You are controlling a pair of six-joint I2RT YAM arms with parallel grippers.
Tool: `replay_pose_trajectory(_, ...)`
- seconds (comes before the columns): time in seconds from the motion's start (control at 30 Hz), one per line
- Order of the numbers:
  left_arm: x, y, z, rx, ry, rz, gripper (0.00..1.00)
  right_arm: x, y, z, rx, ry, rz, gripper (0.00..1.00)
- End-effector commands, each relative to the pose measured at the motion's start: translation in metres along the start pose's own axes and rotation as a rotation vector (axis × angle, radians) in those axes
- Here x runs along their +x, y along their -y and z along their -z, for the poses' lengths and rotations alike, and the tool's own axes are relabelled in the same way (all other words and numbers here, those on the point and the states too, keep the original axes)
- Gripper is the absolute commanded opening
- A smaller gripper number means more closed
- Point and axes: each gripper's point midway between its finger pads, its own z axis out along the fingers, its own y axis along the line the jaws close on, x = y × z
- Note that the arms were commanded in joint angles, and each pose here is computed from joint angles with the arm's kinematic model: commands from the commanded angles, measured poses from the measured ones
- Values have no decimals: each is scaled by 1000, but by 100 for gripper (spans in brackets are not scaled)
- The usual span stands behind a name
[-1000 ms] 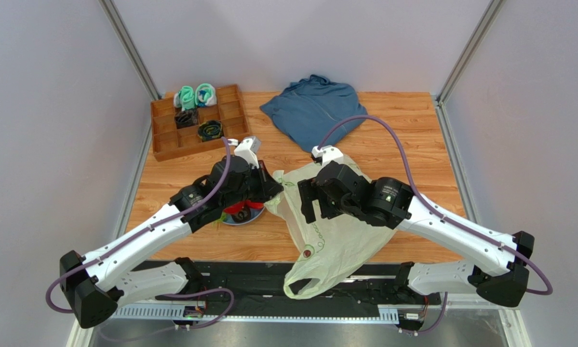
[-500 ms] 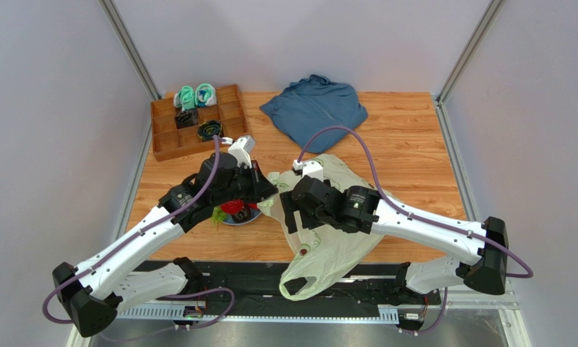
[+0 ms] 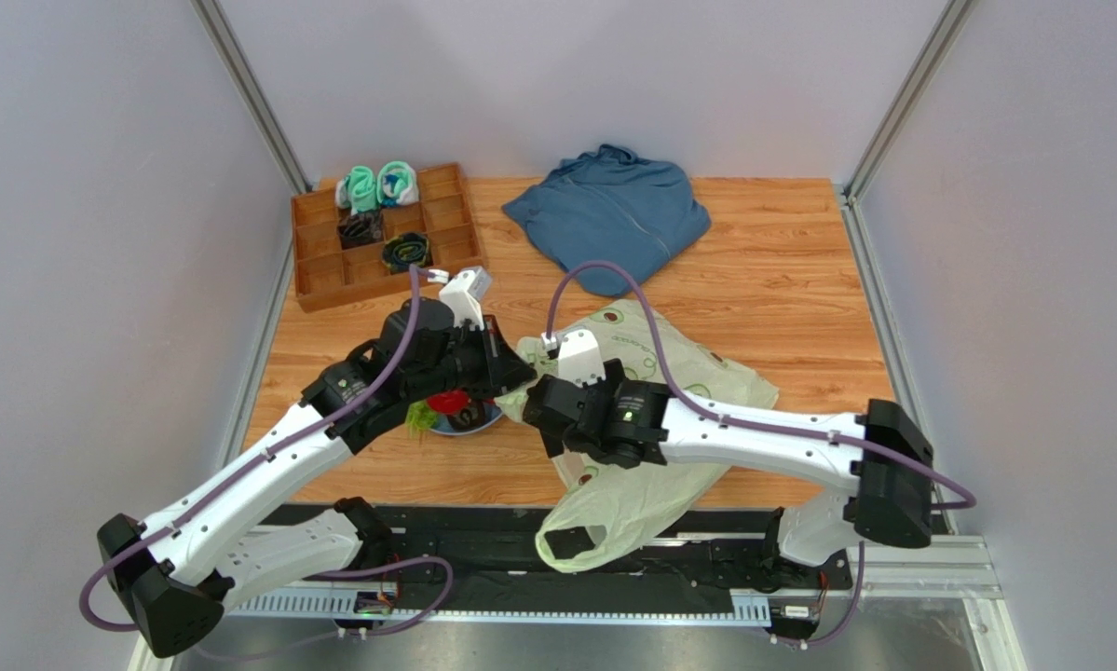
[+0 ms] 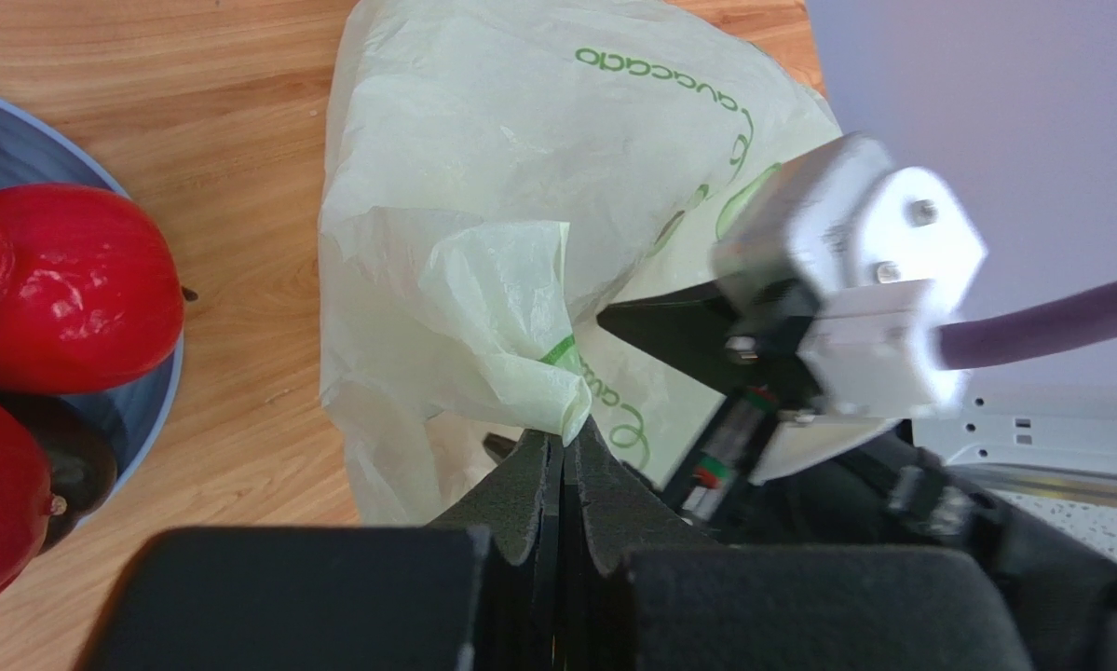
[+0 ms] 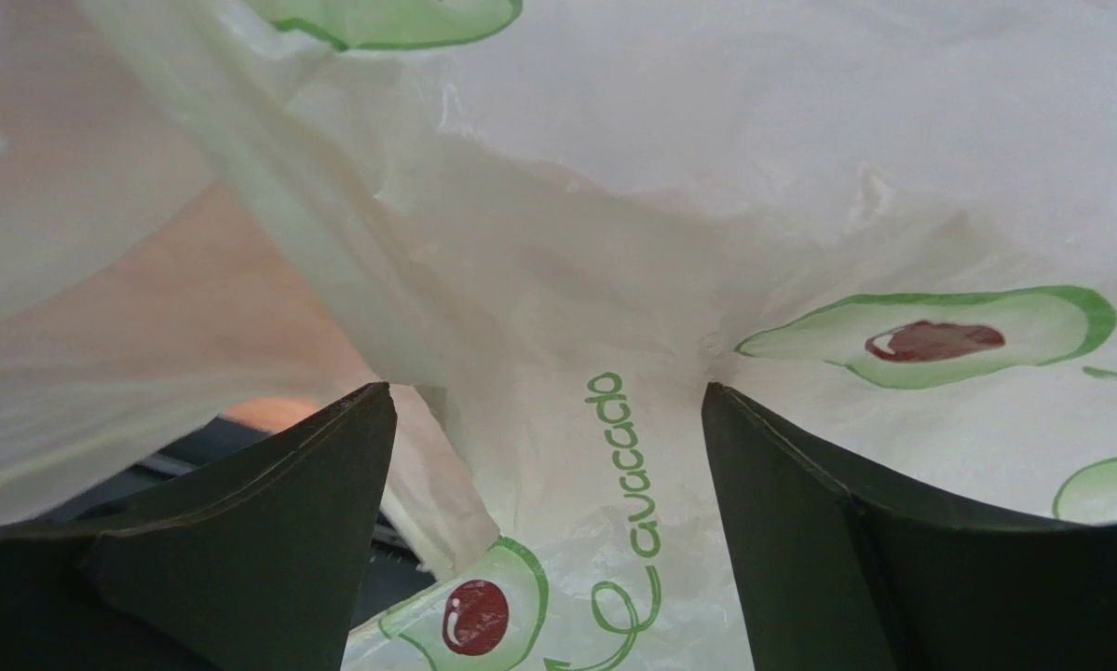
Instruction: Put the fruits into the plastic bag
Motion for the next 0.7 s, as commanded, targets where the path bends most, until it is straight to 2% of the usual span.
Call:
replay_pose_trajectory(0.0,-8,13,1,53,11,-36,0,-21,17,-8,208,111,-10,83)
replay_pose_trajectory(0.1,-12,15,1,51,15,-47,0,-22,29,-13,325,132,34,77)
replay_pose_trajectory(0.17,-16,18,3,59,24,-57,0,-24,37,-14,381,155,49,66)
replay_pose_trajectory(0.27,-18,18,6,51,23,-64,0,-31,50,-8,443,204,41,44)
replay_pose_trajectory(0.3,-18,19,9,52,28,-68,0,-33,53,-6,455,215,40,33)
replay_pose_trajectory(0.4,-18,11,14,18,31,-94,0,-42,61,5,465,251,26,15)
replay_pose_trajectory(0.43,-20,5,18,-7,38,-122,0,-44,62,7,464,250,27,1)
replay_pose_trajectory(0.5,-25,-10,28,-88,55,-144,0,-50,63,18,439,247,16,0)
replay_pose_trajectory(0.63,-42,-14,39,-126,98,-241,0,-57,53,43,283,191,1,0)
replay_pose_trajectory(0.67,-44,-14,37,-133,94,-258,8,-61,51,49,244,182,10,0)
